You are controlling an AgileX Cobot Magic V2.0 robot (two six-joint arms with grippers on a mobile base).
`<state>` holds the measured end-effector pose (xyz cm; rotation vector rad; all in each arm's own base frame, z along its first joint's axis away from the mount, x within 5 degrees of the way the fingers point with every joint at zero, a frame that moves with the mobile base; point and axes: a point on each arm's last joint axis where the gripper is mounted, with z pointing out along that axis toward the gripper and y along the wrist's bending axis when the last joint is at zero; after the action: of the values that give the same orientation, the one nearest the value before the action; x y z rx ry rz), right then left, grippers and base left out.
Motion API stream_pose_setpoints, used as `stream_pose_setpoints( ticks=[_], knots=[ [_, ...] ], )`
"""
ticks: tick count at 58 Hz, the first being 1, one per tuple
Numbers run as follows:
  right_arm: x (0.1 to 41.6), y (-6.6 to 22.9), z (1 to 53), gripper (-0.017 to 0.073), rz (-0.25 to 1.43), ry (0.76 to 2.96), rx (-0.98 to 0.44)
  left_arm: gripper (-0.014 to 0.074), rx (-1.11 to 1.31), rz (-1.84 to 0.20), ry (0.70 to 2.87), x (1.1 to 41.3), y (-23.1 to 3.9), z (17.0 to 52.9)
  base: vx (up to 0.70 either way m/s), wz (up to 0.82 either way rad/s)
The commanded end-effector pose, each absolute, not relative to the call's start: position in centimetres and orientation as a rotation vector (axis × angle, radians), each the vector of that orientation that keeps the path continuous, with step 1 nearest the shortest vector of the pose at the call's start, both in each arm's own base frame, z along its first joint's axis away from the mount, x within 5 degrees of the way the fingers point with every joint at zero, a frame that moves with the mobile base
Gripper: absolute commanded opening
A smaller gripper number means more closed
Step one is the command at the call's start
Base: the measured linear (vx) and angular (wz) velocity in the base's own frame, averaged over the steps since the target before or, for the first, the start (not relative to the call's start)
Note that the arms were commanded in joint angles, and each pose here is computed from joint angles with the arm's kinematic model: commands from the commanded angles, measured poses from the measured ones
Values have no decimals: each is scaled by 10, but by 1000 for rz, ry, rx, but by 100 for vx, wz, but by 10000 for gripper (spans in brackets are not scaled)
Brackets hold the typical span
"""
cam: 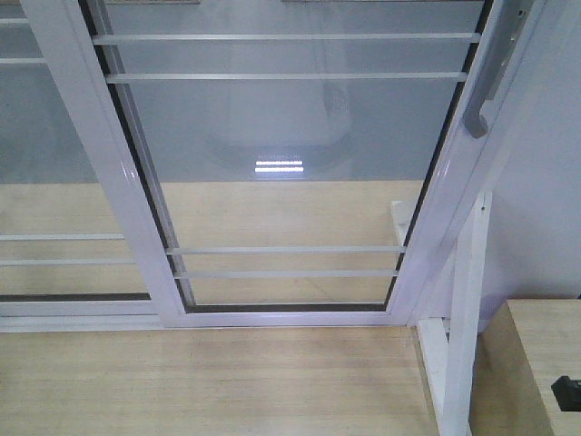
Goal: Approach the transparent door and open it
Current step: 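Drive closer and align the base with the door's silver handle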
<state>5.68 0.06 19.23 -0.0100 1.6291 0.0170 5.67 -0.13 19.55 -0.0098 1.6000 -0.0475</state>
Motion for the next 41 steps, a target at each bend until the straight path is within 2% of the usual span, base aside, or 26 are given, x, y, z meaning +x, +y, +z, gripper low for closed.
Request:
stream_pose_setpoints(
  ticks=[1,24,41],
  knots=[
    [56,1,196,-5,10,1544,-23,-6,-17,-66,1533,57,-2,194,14,0],
    [56,1,196,-5,10,1546,-23,-6,-17,-66,1533,57,-2,194,11,0],
    [61,1,193,-5,9,1602,-24,-6,-17,-65,1569,60,-2,193,-1,1]
  ],
)
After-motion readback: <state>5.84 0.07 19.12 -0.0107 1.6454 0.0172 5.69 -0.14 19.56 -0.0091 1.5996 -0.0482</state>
